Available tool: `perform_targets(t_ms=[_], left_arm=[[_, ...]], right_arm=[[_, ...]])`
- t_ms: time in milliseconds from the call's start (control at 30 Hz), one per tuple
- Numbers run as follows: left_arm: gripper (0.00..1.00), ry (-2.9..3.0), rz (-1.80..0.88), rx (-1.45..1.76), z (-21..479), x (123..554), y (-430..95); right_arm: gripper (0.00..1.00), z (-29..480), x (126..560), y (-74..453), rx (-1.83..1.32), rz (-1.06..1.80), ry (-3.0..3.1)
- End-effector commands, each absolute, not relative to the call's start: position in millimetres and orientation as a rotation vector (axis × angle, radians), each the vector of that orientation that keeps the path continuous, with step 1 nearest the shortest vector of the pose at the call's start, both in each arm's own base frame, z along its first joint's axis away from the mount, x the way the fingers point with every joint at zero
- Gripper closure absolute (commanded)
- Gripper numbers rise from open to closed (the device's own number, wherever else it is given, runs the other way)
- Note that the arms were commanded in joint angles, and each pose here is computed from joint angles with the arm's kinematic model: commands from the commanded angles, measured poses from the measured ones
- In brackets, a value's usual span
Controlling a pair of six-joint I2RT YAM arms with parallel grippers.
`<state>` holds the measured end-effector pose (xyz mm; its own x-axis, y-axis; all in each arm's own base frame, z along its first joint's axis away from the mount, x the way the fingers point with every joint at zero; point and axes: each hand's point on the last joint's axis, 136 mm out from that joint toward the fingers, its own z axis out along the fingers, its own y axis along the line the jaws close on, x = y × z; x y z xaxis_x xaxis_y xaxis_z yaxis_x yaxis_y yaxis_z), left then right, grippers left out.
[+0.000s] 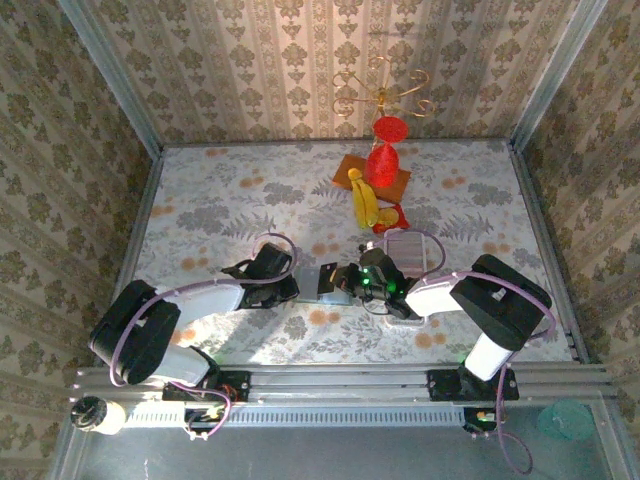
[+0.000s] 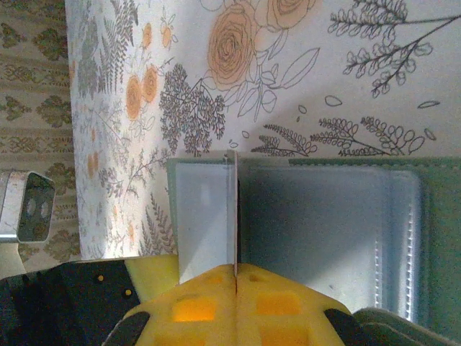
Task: Put the credit cards into the card holder
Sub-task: Insert the credit card into the card slot.
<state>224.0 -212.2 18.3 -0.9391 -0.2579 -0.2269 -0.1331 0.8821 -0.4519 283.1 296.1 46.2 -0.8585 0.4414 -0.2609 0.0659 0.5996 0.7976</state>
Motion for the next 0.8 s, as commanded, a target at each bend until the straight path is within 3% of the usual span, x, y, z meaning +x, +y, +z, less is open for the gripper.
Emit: perform_targets(t_ms=[0, 533, 767], left_arm=[[0.86, 2.822, -0.62, -0.312, 5, 210, -208], [0.86, 2.817, -0.611, -0.322, 1, 211, -209], [0.87, 2.821, -0.608, -0.315, 0, 211, -209]], right_arm=[[1.0, 44, 280, 305, 0.4, 1.193, 2.42], [1.0, 25, 259, 286, 0.464, 1.052, 2.549], [1.0, 23, 259, 302, 0.42, 1.106, 2.568]])
